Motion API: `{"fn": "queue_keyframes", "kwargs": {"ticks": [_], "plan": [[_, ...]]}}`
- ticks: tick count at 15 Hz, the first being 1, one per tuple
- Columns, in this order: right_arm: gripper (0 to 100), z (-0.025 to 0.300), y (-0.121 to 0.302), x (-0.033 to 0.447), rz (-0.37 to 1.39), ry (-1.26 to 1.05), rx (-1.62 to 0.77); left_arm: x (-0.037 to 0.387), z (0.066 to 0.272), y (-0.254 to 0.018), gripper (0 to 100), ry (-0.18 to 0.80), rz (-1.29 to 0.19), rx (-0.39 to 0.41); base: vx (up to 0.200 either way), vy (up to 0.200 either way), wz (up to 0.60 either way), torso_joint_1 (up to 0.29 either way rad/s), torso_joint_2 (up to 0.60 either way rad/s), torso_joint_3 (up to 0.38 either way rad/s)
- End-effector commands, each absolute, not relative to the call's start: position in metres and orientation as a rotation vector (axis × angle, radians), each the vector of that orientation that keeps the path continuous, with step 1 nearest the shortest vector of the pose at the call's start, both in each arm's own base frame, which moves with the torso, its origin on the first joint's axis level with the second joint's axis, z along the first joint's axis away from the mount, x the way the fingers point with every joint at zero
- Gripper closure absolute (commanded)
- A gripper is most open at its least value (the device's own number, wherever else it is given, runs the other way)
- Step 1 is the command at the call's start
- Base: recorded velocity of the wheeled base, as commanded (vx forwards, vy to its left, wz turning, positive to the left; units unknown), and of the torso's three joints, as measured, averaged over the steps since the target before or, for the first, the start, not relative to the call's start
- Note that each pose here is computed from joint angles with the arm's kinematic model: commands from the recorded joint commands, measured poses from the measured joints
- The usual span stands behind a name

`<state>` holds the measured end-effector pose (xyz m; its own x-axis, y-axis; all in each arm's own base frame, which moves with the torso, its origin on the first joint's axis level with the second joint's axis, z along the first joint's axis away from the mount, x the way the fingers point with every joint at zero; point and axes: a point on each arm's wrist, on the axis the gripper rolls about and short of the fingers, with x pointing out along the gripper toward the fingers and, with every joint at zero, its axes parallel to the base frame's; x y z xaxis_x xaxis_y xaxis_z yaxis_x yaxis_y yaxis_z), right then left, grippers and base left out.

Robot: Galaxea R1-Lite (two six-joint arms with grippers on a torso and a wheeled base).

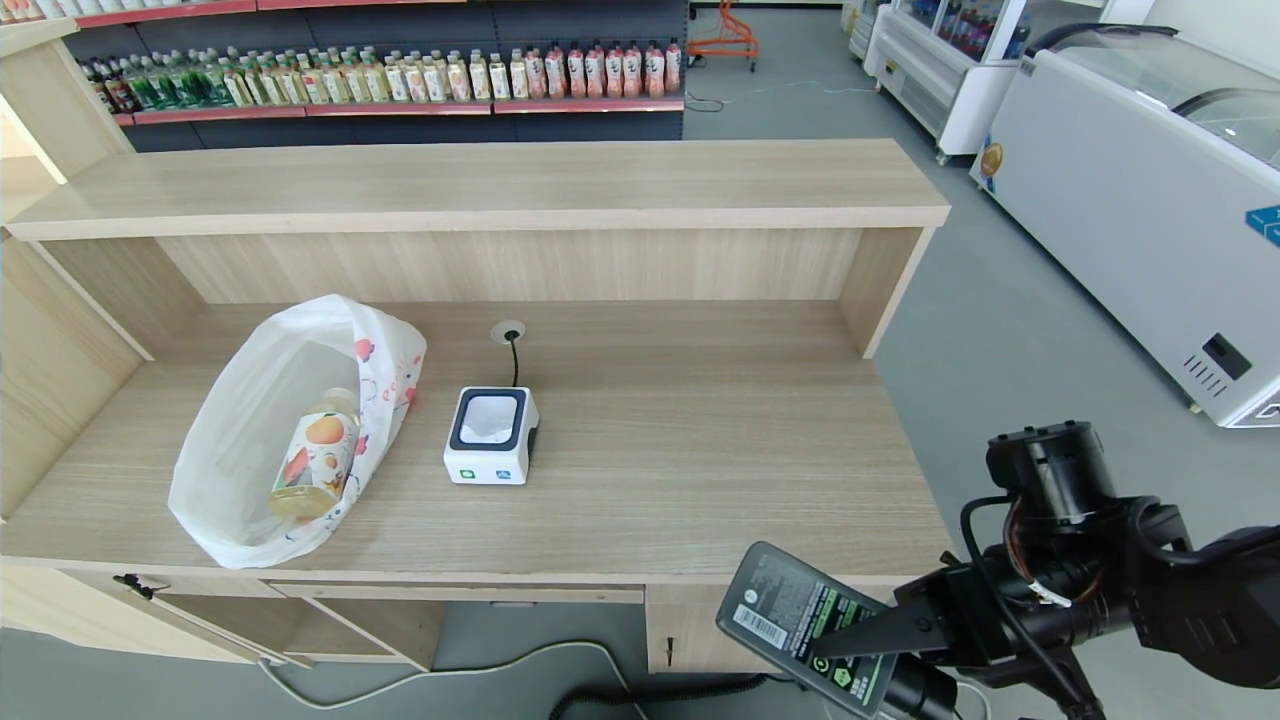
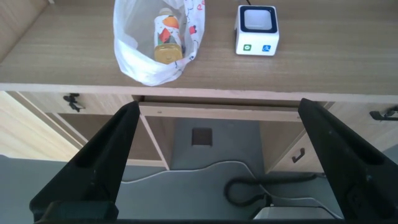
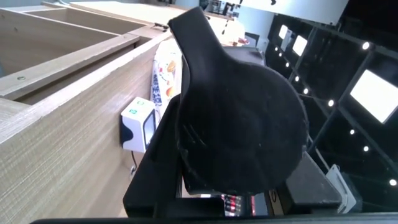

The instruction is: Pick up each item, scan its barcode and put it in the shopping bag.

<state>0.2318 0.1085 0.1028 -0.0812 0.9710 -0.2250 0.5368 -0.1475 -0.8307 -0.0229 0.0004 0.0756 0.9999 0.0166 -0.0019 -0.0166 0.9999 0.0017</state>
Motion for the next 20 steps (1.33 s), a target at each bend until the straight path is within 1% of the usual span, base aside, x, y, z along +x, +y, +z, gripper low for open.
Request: {"fn": "queue_keyframes", "kwargs": {"ticks": [1, 3, 5, 6, 7, 8, 9, 10, 11, 12, 13, 14, 15, 16, 17, 19, 20], "plan": [[100, 0.101, 0.11, 0.233, 1.112, -1.69, -1.742, -0.023, 0.076, 0.0, 0, 0.002, 0.017, 0.002, 0.0, 0.0, 0.0, 0.0, 0.0, 0.0], [100, 0.1, 0.11, 0.233, 1.115, -1.689, -1.741, -0.023, 0.076, 0.0, 0, 0.002, 0.017, 0.002, 0.0, 0.0, 0.0, 0.0, 0.0, 0.0], [100, 0.11, 0.104, 0.226, 1.173, -1.602, -1.689, -0.023, 0.076, 0.0, 0, 0.002, 0.017, 0.002, 0.0, 0.0, 0.0, 0.0, 0.0, 0.0], [100, 0.14, 0.094, 0.219, 1.196, -1.449, -1.612, -0.023, 0.076, 0.0, 0, 0.002, 0.017, 0.002, 0.0, 0.0, 0.0, 0.0, 0.0, 0.0], [100, 0.168, 0.072, 0.219, 1.159, -1.242, -1.562, -0.023, 0.076, 0.0, 0, 0.002, 0.017, 0.002, 0.0, 0.0, 0.0, 0.0, 0.0, 0.0], [100, 0.182, 0.039, 0.221, 1.055, -1.008, -1.585, -0.023, 0.076, 0.0, 0, 0.002, 0.017, 0.002, 0.0, 0.0, 0.0, 0.0, 0.0, 0.0], [100, 0.183, -0.001, 0.221, 0.948, -0.763, -1.577, -0.023, 0.075, 0.0, 0, 0.003, 0.017, 0.002, 0.0, 0.0, 0.0, 0.0, 0.0, 0.0], [100, 0.171, -0.013, 0.214, 0.981, -0.597, -1.447, -0.023, 0.076, 0.0, 0, 0.002, 0.017, 0.002, 0.0, 0.0, 0.0, 0.0, 0.0, 0.0], [100, 0.169, -0.013, 0.213, 0.999, -0.572, -1.413, -0.023, 0.076, 0.0, 0, 0.002, 0.017, 0.002, 0.0, 0.0, 0.0, 0.0, 0.0, 0.0], [100, 0.164, -0.011, 0.203, 1.08, -0.461, -1.262, -0.023, 0.076, 0.0, 0, 0.002, 0.017, 0.002, 0.0, 0.0, 0.0, 0.0, 0.0, 0.0], [100, 0.168, -0.01, 0.197, 1.133, -0.316, -1.072, -0.023, 0.076, 0.0, 0, 0.002, 0.017, 0.002, 0.0, 0.0, 0.0, 0.0, 0.0, 0.0], [100, 0.177, -0.01, 0.197, 1.127, -0.223, -0.926, -0.023, 0.076, 0.0, 0, 0.002, 0.017, 0.002, 0.0, 0.0, 0.0, 0.0, 0.0, 0.0], [100, 0.184, -0.01, 0.198, 1.114, -0.177, -0.845, -0.023, 0.076, 0.0, 0, 0.002, 0.017, 0.002, 0.0, 0.0, 0.0, 0.0, 0.0, 0.0], [100, 0.204, -0.013, 0.205, 1.057, -0.078, -0.67, -0.023, 0.076, 0.0, 0, 0.002, 0.017, 0.002, 0.0, 0.0, 0.0, 0.0, 0.0, 0.0], [100, 0.214, -0.016, 0.206, 1.018, 0.035, -0.463, -0.023, 0.076, 0.0, 0, 0.002, 0.017, 0.002, 0.0, 0.0, 0.0, 0.0, 0.0, 0.0], [100, 0.24, -0.017, 0.21, 0.864, 0.292, 0.063, -0.023, 0.076, 0.0, 0, 0.002, 0.017, 0.002, 0.0, 0.0, 0.0, 0.0, 0.0, 0.0], [100, 0.252, -0.016, 0.217, 0.79, 0.372, 0.298, -0.023, 0.076, 0.0, 0, 0.002, 0.017, 0.002, 0.0, 0.0, 0.0, 0.0, 0.0, 0.0]]}}
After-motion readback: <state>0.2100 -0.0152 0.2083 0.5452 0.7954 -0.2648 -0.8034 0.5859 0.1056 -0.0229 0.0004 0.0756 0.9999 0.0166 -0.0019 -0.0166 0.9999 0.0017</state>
